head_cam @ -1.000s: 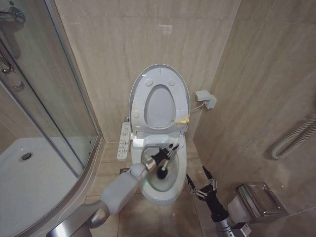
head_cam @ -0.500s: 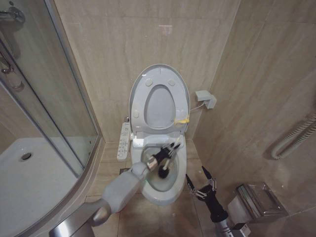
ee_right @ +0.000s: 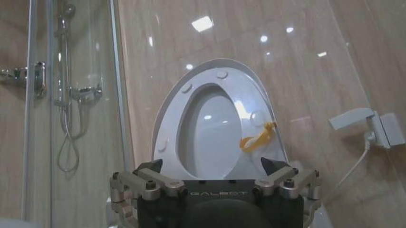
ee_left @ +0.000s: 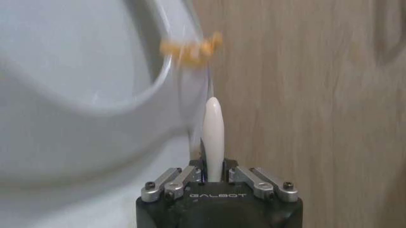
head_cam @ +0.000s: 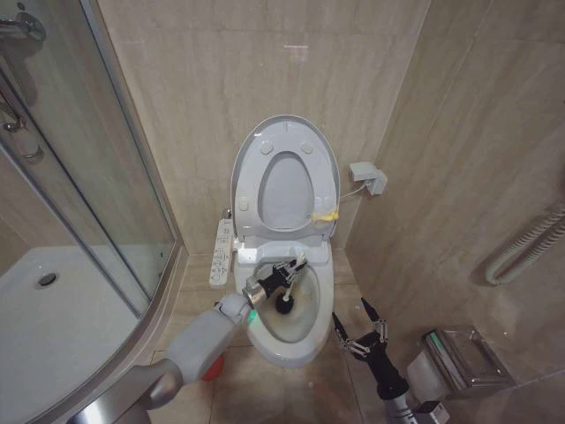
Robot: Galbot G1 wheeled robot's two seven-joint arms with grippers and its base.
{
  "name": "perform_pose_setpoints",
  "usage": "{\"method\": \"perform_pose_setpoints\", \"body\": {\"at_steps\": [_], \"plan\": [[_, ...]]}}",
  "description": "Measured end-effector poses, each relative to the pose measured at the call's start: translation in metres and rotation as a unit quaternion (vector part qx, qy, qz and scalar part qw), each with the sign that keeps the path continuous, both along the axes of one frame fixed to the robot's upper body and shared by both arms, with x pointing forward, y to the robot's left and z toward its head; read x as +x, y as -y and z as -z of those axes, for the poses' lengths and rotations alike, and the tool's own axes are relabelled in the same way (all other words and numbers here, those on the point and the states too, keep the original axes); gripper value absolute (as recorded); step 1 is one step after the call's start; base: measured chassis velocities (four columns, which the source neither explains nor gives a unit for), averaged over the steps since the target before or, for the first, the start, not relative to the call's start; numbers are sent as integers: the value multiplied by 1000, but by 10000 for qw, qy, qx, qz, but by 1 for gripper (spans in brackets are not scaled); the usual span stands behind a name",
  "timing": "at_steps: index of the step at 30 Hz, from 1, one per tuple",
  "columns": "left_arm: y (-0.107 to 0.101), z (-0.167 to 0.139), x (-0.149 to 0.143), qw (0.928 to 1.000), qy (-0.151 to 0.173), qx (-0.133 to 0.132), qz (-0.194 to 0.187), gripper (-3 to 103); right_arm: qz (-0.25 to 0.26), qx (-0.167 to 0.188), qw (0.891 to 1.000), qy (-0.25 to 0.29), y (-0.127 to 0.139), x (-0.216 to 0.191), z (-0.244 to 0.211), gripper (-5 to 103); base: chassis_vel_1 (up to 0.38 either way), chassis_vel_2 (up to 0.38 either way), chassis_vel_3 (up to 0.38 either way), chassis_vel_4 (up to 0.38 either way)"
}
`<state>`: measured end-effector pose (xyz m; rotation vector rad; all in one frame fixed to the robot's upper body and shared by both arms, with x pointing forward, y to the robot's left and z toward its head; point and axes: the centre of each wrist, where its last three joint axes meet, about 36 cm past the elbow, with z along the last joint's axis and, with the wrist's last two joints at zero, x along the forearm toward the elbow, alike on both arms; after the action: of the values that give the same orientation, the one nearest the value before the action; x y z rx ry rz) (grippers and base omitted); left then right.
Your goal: Open the toilet lid, clean the toilet bowl with a toilet brush, close the toilet lid, and flush.
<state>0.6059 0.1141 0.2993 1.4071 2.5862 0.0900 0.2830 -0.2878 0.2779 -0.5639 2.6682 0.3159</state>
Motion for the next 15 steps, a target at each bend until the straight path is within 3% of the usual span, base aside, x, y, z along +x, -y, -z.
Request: {"method": "perform_pose_setpoints", "body": {"at_steps": [3, 9, 12, 14, 15], "plan": [[5, -8, 3, 10000, 40, -56, 39, 19, -1, 6, 10000, -7, -1, 1, 1, 100, 0, 0, 0, 0], [-9, 28, -15, 9974, -455, 422, -355, 19, -27, -9, 10000, -43, 0, -3, 3, 100, 0, 0, 0, 0], [1, 20, -18, 9948, -614, 510, -627, 19, -30, -24, 10000, -31, 1, -3, 1, 100, 0, 0, 0, 0], [18, -9, -7, 9919, -671, 611, -889, 19, -22, -44, 10000, -21, 4, -2, 0, 100, 0, 0, 0, 0], [18, -9, -7, 9919, -671, 611, -889, 19, -22, -44, 10000, -21, 4, -2, 0, 100, 0, 0, 0, 0]]}}
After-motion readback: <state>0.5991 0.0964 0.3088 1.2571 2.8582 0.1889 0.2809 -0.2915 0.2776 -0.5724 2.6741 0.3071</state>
